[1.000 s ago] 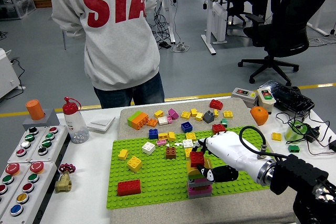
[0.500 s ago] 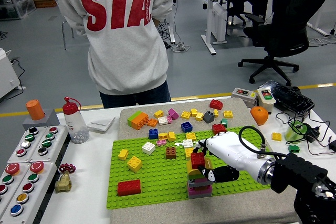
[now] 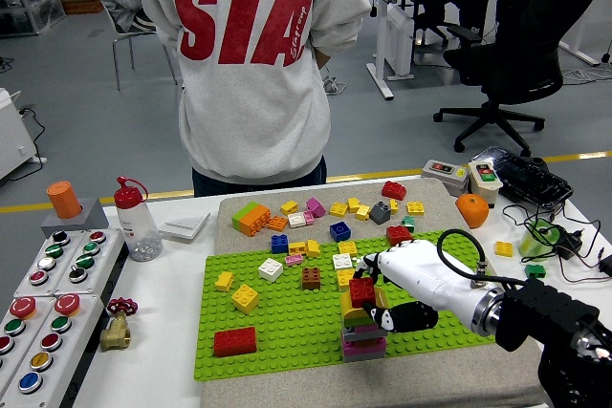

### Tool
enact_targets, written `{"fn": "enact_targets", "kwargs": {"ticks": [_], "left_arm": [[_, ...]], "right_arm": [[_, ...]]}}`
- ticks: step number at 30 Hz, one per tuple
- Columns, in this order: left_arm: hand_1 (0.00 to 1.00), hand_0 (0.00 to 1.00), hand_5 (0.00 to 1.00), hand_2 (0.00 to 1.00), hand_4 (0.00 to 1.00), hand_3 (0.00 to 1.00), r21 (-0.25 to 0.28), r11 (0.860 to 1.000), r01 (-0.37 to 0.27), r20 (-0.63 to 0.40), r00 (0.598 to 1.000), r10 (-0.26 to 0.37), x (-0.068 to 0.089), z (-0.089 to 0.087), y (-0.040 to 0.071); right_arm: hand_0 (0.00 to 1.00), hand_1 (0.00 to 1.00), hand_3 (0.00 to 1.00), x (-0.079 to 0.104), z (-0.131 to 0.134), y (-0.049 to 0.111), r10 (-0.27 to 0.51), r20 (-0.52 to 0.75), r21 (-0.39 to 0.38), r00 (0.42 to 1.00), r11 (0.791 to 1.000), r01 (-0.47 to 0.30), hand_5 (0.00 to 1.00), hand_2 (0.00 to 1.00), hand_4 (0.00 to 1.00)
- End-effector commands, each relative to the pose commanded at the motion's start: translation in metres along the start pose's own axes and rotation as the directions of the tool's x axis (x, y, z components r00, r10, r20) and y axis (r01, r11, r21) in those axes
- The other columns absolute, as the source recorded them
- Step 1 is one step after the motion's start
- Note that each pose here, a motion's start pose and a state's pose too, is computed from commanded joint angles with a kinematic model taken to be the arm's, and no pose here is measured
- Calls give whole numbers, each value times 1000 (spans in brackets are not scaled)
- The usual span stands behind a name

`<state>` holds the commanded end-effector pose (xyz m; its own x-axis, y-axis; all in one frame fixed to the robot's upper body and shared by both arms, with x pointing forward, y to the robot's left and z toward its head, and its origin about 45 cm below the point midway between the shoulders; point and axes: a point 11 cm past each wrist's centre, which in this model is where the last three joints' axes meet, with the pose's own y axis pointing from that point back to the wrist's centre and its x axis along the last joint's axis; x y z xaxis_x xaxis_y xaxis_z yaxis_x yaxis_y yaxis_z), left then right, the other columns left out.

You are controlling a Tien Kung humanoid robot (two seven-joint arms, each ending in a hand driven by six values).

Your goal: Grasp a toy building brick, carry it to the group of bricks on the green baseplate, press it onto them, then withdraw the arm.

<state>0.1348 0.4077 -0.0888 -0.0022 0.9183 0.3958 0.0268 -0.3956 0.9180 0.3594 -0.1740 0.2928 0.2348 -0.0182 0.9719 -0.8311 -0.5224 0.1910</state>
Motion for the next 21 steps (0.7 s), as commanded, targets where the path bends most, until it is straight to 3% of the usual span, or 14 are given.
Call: {"fn": "enact_targets", "kwargs": {"ticks": [21], "left_arm": [[589, 619, 918, 590, 276, 395, -10, 1000, -1, -5, 1000, 1, 1, 5, 1]], "right_arm": [[727, 607, 587, -1, 4, 1, -10, 1, -6, 1000, 1000, 10, 316, 600, 444]]}}
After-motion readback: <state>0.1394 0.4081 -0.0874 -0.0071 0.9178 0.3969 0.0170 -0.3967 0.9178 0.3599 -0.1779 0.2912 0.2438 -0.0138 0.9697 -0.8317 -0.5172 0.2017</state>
